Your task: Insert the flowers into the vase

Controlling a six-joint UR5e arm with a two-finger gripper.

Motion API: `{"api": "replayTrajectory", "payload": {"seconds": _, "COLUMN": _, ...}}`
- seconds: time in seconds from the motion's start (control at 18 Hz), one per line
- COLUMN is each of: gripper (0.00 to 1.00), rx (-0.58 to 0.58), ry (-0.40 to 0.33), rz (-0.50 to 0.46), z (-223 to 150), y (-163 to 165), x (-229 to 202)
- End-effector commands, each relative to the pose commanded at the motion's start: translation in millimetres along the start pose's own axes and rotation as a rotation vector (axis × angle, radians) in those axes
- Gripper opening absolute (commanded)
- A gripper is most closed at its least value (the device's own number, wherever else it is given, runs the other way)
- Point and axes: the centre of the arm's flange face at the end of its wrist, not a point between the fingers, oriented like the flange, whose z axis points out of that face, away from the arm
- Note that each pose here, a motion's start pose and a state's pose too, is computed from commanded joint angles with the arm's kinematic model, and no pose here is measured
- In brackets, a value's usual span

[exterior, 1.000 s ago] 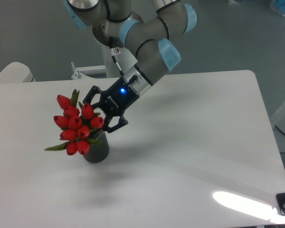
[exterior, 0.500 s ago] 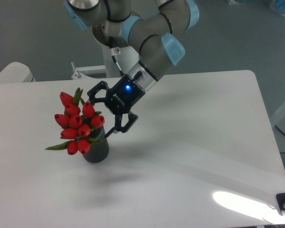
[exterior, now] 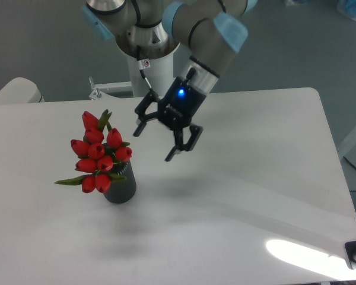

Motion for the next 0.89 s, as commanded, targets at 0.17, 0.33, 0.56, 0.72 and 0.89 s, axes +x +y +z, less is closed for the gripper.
{"api": "replayTrajectory", "payload": {"seconds": 0.17, "gripper": 1.0, "rx": -0.093, "ry": -0.097, "rz": 0.042, "z": -27, "y": -14, "x": -25}}
{"api": "replayTrajectory", "payload": {"seconds": 0.33, "gripper": 1.0, "rx": -0.13, "ry": -0.158, "rz": 0.075, "z": -48, "y": -36, "x": -44}}
{"api": "replayTrajectory", "payload": {"seconds": 0.56, "gripper": 1.0, "rx": -0.227, "ry": -0.178, "rz": 0.114, "z": -66, "y": -46, "x": -65}}
{"api": "replayTrajectory", "payload": {"seconds": 0.72, "gripper": 1.0, "rx": -0.317, "ry": -0.138, "rz": 0.223, "z": -86, "y": -28, "x": -81}}
{"api": "replayTrajectory", "payload": {"seconds": 0.89, "gripper": 1.0, "rx": -0.381, "ry": -0.097, "rz": 0.299, "z": -102, "y": -21, "x": -93}}
